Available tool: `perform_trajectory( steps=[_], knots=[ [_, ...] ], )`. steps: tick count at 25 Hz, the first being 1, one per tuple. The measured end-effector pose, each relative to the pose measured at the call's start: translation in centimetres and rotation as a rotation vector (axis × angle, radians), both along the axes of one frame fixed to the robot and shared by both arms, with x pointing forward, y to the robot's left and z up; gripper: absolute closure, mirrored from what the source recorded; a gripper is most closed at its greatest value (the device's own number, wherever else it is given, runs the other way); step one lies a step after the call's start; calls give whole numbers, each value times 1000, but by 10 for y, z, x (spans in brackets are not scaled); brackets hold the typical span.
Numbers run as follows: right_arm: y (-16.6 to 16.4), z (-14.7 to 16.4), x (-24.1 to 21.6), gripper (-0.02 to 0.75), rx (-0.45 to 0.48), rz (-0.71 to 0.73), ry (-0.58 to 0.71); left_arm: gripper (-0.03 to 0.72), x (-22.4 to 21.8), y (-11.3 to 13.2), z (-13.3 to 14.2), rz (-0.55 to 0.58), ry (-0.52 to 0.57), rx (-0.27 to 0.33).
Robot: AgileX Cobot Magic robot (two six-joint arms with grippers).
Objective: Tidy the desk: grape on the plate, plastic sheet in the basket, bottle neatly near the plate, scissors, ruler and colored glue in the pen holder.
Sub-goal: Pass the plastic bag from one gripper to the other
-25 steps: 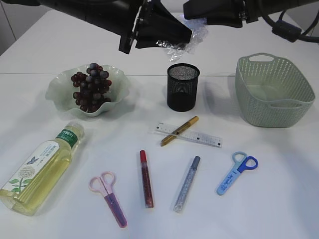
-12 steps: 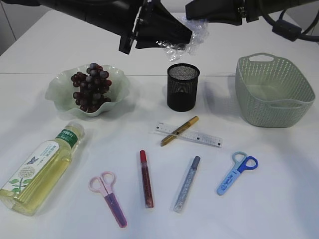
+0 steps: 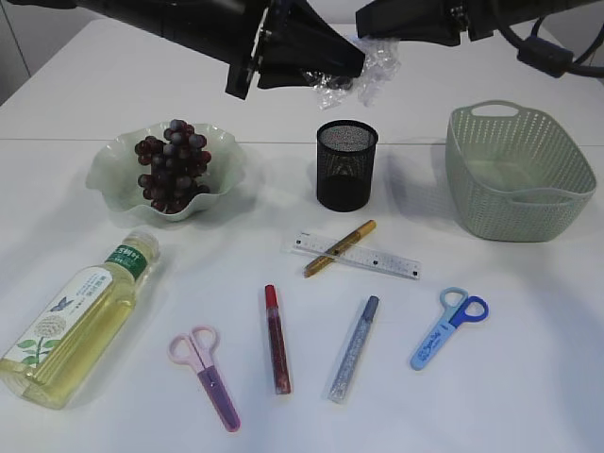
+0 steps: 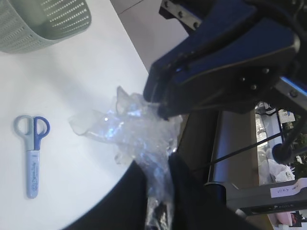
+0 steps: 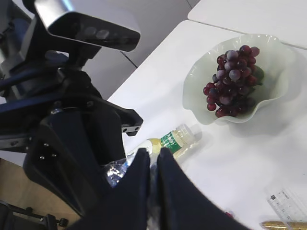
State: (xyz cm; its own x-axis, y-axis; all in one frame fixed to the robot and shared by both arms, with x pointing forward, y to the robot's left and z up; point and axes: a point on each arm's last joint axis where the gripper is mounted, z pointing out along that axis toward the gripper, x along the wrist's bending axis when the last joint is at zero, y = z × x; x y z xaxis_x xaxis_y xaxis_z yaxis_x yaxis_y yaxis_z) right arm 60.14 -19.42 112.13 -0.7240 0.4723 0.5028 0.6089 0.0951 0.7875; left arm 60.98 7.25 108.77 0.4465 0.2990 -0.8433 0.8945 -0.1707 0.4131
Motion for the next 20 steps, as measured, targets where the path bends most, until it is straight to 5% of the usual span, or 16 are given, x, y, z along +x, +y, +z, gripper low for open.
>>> perform_trajectory(
  steps=[20],
  knots=[
    [-1,-2,0,699,-24,-2,-4,427,0,0,1,-4,4,-6]
  ],
)
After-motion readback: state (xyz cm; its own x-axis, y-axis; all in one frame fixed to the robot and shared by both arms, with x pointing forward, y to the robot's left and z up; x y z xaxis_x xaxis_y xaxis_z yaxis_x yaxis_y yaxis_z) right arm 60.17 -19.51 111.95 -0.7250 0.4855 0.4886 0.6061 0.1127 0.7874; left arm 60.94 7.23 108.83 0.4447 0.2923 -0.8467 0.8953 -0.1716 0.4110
